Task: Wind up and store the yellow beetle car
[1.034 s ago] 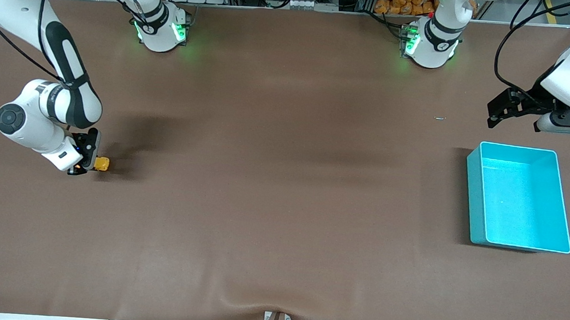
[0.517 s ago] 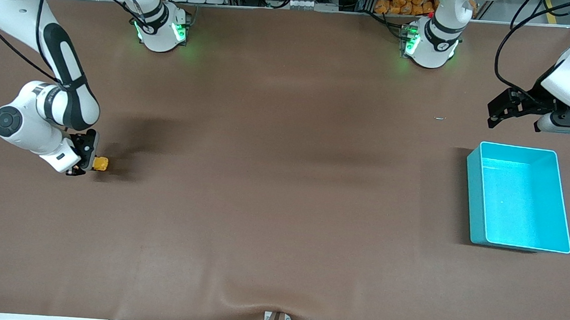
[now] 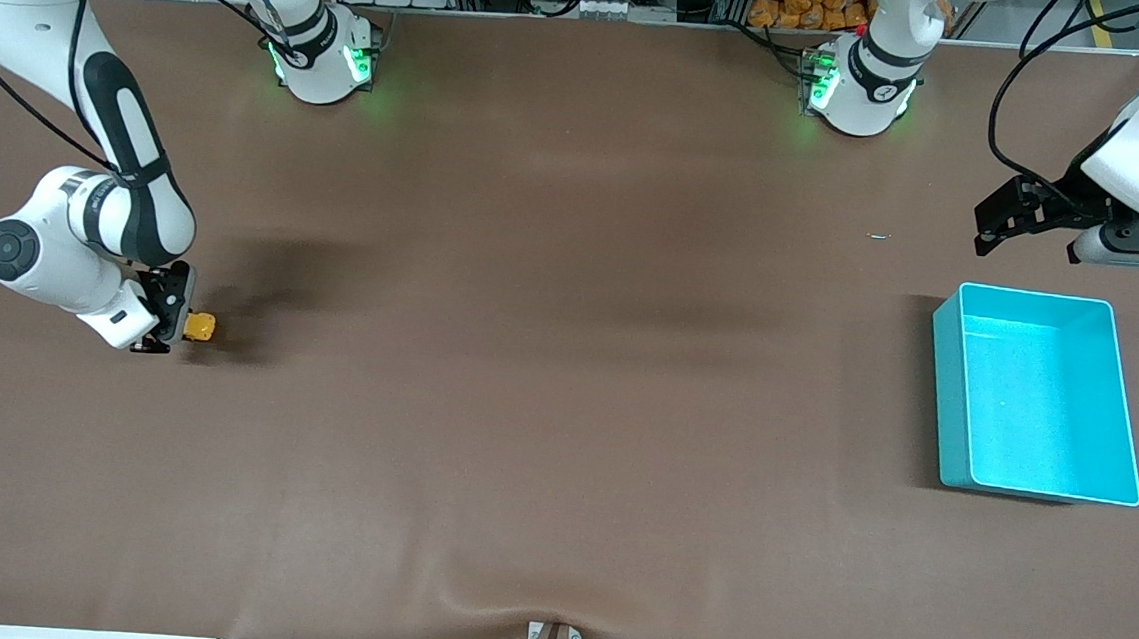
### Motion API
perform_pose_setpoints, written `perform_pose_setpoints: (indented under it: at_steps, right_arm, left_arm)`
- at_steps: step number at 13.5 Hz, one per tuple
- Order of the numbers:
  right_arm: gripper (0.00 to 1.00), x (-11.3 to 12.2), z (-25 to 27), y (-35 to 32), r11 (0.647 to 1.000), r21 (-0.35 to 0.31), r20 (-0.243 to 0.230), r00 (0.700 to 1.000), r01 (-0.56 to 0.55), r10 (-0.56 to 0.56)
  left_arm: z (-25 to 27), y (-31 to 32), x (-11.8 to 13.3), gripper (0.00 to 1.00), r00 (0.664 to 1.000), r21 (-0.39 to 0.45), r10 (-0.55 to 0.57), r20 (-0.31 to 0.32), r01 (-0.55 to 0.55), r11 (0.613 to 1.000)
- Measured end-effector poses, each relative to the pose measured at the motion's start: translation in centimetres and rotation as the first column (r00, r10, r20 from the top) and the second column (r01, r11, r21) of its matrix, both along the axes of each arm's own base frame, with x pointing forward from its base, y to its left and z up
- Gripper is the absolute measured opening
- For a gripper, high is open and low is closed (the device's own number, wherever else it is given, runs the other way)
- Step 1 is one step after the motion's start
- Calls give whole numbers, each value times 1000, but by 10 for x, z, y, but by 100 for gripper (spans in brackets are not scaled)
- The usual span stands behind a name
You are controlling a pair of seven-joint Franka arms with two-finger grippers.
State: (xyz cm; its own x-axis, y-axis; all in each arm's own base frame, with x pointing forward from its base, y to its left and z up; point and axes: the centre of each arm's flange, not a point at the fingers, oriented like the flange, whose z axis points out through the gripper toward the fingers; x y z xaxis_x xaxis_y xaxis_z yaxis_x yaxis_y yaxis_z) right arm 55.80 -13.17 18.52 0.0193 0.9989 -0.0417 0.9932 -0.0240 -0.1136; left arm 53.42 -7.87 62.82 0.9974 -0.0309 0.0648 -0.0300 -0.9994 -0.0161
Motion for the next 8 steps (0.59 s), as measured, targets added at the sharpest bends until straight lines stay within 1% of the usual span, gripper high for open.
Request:
perform_pose_setpoints:
  at_steps: [2, 3, 5, 8]
  right_arm:
    - [65, 8, -6, -4, 1000, 5, -46, 999, 5, -5]
    - [66, 16, -2, -6, 1000, 5, -57, 998, 6, -6]
    - [67, 30, 13, -9, 1000, 6, -64, 998, 7, -7]
    - [67, 35, 21, -16, 1000, 6, -71, 997, 18, -17]
  left_arm:
    - [0, 0, 0, 100, 1000, 0, 0, 0, 0, 1000]
    - [0, 0, 0, 100, 1000, 0, 0, 0, 0, 1000]
    - [0, 0, 0, 100, 1000, 0, 0, 0, 0, 1000]
    - [0, 0, 0, 100, 1000, 0, 1, 0, -1, 1000]
